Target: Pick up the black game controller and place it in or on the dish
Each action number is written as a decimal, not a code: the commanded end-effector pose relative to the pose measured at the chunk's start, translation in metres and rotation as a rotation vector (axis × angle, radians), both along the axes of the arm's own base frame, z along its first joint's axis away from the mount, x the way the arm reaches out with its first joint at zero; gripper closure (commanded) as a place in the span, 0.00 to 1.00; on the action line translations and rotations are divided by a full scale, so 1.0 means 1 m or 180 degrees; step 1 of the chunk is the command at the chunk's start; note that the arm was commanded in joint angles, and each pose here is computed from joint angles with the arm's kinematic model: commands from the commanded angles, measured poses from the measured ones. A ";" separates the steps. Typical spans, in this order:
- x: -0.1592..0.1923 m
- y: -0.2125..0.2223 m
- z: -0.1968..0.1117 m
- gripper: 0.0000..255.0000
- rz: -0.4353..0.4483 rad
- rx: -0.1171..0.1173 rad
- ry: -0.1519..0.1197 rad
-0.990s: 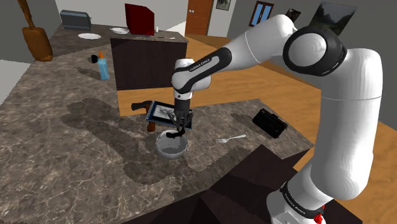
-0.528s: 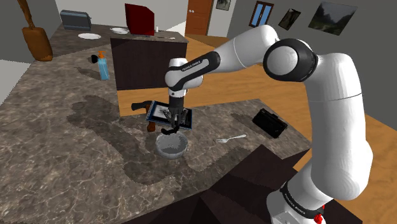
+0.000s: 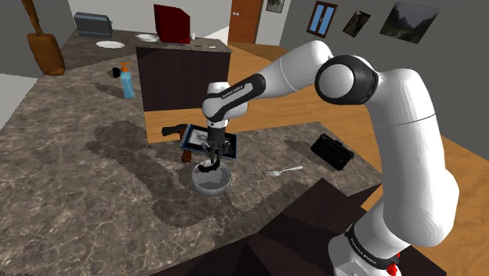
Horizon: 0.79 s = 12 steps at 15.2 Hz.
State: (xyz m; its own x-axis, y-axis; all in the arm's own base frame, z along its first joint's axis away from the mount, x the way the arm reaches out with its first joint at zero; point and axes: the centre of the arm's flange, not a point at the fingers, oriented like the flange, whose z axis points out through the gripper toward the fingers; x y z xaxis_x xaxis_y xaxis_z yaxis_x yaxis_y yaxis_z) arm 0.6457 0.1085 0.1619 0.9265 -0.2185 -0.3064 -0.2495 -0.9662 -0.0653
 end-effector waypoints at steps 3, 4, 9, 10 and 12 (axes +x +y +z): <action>0.000 0.000 -0.022 1.00 0.0000 0.0000 -0.0002; 0.000 0.000 -0.025 1.00 0.0000 0.0000 -0.0002; 0.000 0.000 -0.025 1.00 0.0000 0.0000 -0.0001; 0.000 0.000 -0.025 1.00 0.0000 0.0000 -0.0001; 0.001 0.000 -0.025 0.00 0.0000 0.0000 -0.0001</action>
